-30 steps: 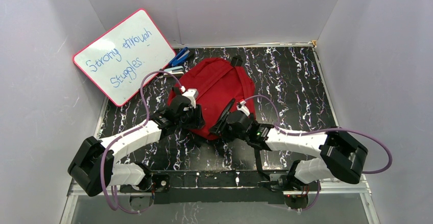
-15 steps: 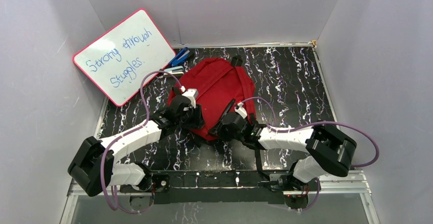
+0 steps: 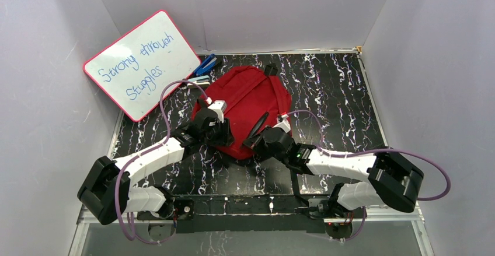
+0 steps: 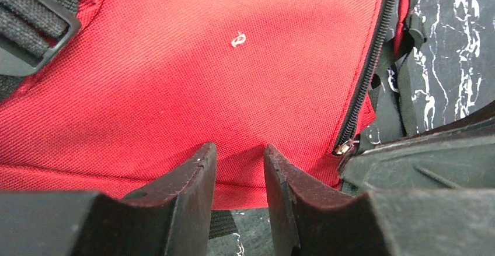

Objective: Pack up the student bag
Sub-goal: Zip the student bag at the center of the board.

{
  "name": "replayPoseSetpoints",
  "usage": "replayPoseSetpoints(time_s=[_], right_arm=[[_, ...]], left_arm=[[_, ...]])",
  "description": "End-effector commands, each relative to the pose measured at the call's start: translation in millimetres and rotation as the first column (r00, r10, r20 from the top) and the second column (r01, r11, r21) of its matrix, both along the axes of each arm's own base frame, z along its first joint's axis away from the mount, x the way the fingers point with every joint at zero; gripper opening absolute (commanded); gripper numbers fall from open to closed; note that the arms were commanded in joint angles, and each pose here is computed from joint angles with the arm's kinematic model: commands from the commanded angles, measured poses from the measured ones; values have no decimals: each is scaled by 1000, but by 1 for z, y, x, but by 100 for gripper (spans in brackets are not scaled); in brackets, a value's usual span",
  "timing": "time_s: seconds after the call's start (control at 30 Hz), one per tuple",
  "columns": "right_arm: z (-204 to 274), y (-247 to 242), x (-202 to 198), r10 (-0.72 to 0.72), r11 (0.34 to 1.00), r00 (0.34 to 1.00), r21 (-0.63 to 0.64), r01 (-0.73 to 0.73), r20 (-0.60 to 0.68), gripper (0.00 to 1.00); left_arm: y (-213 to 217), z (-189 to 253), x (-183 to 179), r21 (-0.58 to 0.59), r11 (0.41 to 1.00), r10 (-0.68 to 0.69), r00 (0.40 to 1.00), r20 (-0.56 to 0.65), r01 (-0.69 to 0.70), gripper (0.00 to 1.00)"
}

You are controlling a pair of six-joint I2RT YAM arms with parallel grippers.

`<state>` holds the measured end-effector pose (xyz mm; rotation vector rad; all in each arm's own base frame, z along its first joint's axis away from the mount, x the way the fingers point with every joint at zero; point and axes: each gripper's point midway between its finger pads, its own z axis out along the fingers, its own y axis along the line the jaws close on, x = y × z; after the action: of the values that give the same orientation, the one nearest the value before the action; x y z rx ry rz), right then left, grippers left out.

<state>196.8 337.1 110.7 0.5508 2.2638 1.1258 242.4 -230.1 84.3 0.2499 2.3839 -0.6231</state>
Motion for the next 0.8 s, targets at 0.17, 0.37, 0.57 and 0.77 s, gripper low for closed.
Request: replayPoseSetpoints(time_s=[0.17,0.37,0.57,0.77], right_arm=[[21,-31,41,-209,966,978,151,208,-8,0],[17,-36,54,-235,953,971,188,238,-40,0],[17,-51,67,-282,939,959,193,284,-37,0],[25,-67,80,-320,930,947,188,317,-15,0]], left_arm=[[-21,42,-6,-136,983,-104,987,122,120,32],[-38,44,-15,-195,960,-175,975,136,200,33],[-40,10,-22,-155,968,-187,980,74,197,33],[-23,-35,-17,-30,994,-103,994,-36,102,32]])
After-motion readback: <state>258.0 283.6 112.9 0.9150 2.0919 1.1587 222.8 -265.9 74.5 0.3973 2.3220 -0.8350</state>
